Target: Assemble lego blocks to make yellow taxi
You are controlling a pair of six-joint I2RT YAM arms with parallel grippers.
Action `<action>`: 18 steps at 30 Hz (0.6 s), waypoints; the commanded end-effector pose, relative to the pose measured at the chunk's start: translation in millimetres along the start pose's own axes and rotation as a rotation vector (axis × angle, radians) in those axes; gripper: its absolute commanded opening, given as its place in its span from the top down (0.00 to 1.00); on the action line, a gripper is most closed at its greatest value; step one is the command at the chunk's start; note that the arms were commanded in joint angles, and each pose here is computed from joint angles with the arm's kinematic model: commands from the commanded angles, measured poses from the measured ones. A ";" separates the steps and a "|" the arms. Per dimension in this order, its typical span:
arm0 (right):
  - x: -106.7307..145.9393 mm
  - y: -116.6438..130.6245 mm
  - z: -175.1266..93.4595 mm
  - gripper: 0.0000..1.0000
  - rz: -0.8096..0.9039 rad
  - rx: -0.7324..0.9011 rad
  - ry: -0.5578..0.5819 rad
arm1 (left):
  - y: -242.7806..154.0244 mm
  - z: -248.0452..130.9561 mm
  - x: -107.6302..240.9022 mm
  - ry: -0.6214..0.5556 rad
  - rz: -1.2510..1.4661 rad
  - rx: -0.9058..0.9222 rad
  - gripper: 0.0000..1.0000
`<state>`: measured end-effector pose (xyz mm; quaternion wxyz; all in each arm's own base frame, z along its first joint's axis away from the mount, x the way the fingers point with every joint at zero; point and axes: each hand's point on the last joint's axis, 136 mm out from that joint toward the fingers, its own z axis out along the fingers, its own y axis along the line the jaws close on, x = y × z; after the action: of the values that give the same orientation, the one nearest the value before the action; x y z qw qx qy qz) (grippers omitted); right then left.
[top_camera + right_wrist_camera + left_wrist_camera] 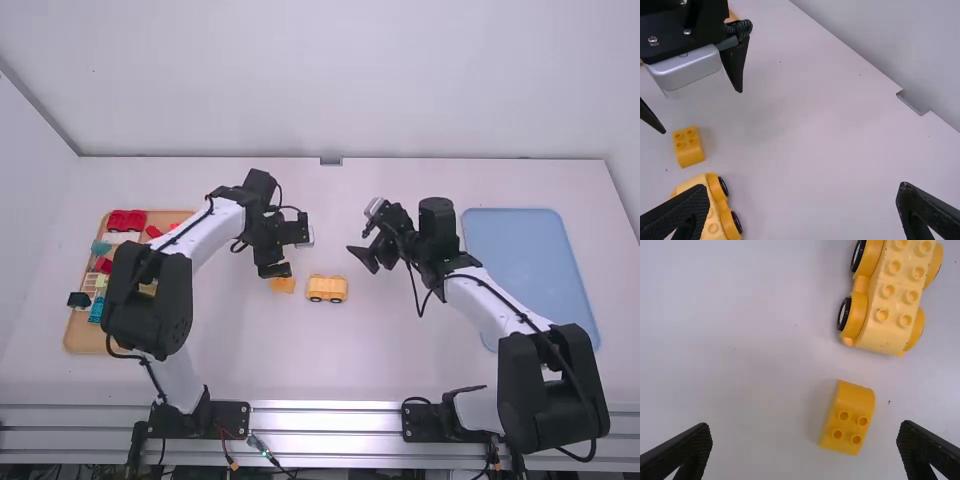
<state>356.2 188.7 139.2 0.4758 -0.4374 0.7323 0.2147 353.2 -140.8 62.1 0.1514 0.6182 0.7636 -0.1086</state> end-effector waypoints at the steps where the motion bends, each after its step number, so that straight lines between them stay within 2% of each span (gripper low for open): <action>1: -6.7 -0.3 -3.7 0.01 -0.014 0.004 -0.018 | 2.8 -4.0 -6.9 -0.041 0.021 0.009 0.01; 9: -3.6 3.0 -3.4 0.01 -0.004 -0.008 -0.007 | -4.4 -13.2 -17.1 -0.220 0.151 0.060 0.01; 11: -1.5 3.5 -3.5 0.01 0.003 -0.010 0.001 | -11.3 -17.4 -19.0 -0.341 0.222 0.085 0.01; 18: 3.8 6.6 -3.6 0.01 0.020 -0.022 0.021 | -14.2 -22.5 -9.0 -0.570 0.242 0.059 0.01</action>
<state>350.0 187.4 130.7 0.4559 -0.4364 0.7437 0.2204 346.9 -133.9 73.4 0.3024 0.6582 0.6475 -0.2369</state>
